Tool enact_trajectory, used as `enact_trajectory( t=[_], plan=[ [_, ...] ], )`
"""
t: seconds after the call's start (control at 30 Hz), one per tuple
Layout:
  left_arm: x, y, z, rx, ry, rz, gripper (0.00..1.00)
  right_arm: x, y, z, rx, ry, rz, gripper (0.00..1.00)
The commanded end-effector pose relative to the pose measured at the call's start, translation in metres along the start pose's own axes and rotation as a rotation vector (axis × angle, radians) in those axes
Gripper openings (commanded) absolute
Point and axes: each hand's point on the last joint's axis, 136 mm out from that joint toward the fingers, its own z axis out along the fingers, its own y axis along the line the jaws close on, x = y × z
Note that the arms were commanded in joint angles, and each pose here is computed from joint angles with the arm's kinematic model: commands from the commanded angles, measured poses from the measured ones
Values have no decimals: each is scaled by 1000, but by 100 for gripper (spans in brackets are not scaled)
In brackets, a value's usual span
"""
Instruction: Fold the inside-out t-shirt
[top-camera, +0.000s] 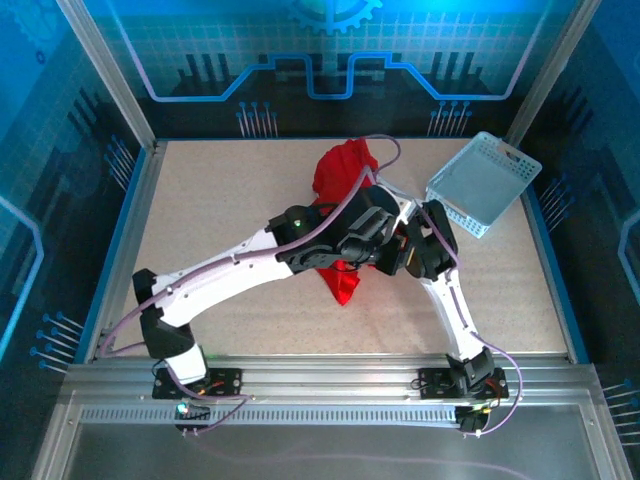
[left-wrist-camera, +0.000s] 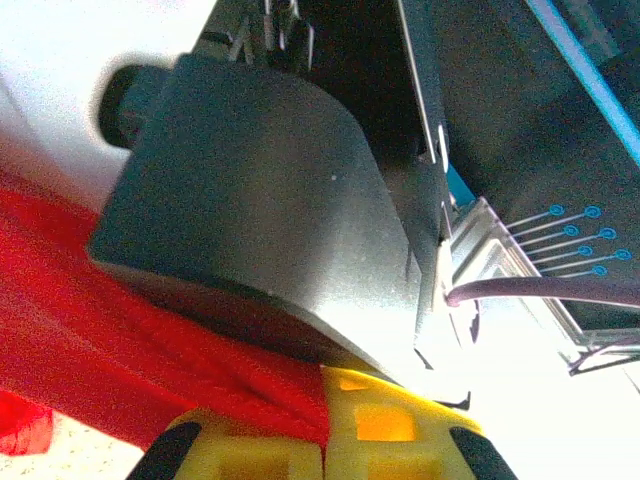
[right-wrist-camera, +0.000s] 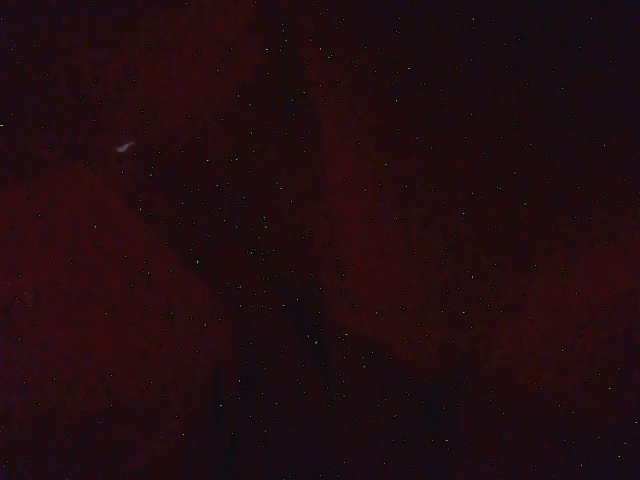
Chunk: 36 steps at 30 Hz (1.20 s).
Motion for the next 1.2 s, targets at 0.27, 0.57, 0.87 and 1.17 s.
enact_trajectory(
  t=[0.27, 0.57, 0.87, 1.17],
  plan=[
    [-73, -61, -9, 368, -305, 33, 0, 78, 38, -8, -219, 47, -73, 27],
    [-87, -7, -36, 216, -390, 6, 0, 85, 17, -27, -242, -8, 16, 9],
    [-104, 104, -77, 3, -495, -131, 0, 92, -4, -49, -263, -60, 57, 0],
    [-99, 215, -115, -205, -556, -276, 0, 101, -33, -63, -222, -84, 79, 0]
  ],
)
